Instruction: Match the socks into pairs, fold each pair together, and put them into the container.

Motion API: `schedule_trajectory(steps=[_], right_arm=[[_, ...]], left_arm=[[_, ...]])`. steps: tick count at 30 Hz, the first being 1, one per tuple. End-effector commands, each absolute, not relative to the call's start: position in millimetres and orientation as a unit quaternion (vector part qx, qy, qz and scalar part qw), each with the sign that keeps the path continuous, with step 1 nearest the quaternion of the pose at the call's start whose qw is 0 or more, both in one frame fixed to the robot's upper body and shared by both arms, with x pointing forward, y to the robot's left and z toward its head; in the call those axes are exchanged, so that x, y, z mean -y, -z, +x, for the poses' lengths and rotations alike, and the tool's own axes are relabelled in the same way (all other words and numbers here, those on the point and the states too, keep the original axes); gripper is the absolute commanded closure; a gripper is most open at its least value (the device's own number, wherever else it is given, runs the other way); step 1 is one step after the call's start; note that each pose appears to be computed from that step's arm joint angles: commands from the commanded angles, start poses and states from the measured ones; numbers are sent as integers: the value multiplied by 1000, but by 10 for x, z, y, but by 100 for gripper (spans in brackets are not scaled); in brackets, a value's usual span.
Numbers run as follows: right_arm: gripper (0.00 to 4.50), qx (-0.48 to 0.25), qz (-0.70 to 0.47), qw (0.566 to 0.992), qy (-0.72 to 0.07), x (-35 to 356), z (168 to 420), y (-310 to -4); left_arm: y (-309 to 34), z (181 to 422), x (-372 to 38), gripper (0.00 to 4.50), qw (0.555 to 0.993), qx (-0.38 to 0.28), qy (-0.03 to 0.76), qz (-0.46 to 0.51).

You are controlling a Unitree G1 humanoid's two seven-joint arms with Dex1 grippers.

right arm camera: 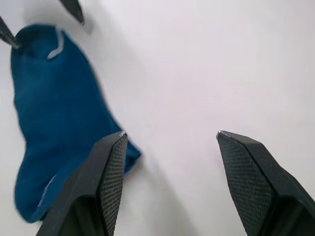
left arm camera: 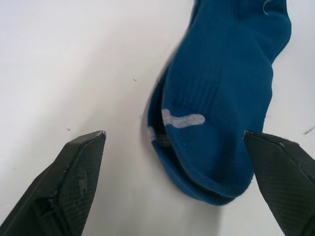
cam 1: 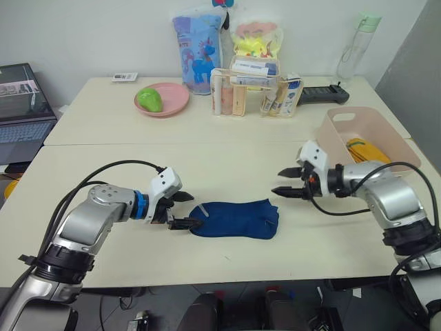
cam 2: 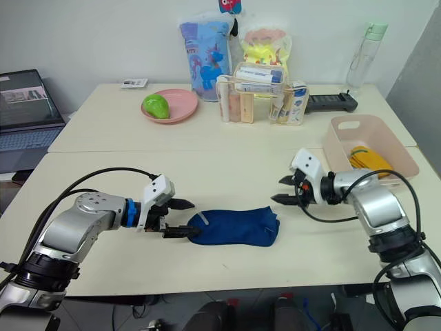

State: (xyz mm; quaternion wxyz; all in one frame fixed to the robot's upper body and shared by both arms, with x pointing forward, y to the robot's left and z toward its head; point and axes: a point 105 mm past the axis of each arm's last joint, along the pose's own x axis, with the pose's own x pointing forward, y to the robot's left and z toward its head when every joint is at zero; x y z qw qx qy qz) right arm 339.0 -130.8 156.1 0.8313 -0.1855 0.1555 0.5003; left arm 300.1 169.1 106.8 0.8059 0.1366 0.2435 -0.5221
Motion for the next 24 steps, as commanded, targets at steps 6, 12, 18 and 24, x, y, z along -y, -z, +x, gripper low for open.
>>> schedule_trajectory(steps=[6,12,18,24], right_arm=[[138,-156,-168,807,-544,1165,3123,-1584],[205,-142,-158,802,-559,971,2954,-1442],[418,-141,-185,809,-541,943,2963,-1348],[450,-153,-193,809,-534,1033,2934,-1308]], left_arm=[[-1198,3086,-1646,1,819,-197,520,140],[-1153,3096,-1606,66,826,-191,515,128],[-1101,3082,-1609,263,825,-200,513,125],[-1040,3054,-1626,447,823,-210,513,126]])
